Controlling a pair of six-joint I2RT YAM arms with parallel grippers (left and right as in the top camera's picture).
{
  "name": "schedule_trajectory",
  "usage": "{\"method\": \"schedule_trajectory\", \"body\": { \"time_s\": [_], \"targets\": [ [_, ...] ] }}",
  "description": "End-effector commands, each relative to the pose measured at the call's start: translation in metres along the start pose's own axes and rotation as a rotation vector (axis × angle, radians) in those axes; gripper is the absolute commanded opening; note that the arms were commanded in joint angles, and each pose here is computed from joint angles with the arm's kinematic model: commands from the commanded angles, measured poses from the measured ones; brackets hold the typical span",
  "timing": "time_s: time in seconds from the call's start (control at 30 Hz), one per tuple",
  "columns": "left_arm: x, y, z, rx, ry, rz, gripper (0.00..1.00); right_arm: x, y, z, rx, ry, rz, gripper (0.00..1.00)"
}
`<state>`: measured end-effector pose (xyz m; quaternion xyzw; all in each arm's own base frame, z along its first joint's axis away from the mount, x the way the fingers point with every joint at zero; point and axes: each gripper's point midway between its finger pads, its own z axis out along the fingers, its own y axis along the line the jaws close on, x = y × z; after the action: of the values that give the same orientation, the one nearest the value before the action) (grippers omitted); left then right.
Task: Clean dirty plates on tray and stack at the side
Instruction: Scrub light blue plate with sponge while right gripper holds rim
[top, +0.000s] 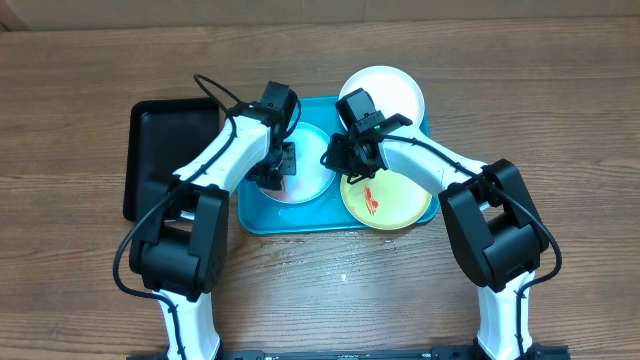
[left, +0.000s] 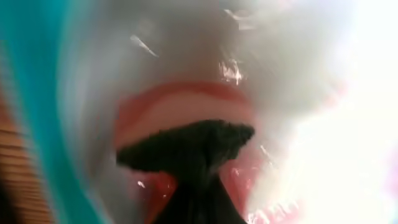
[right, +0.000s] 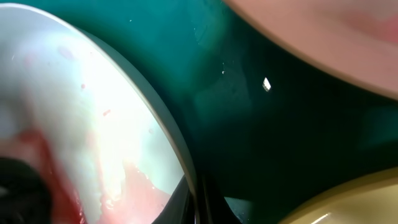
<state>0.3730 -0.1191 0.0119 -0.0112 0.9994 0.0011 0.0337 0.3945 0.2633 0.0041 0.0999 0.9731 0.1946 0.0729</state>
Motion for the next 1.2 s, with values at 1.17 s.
{"method": "schedule_trajectory", "body": {
  "time_s": [1.17],
  "targets": [
    [0.011, -0.050, -0.003, 0.319, 0.058, 0.146, 0.04, 0.024, -0.011, 0.013, 0.061, 0.063, 0.010, 0.04]
  ]
}}
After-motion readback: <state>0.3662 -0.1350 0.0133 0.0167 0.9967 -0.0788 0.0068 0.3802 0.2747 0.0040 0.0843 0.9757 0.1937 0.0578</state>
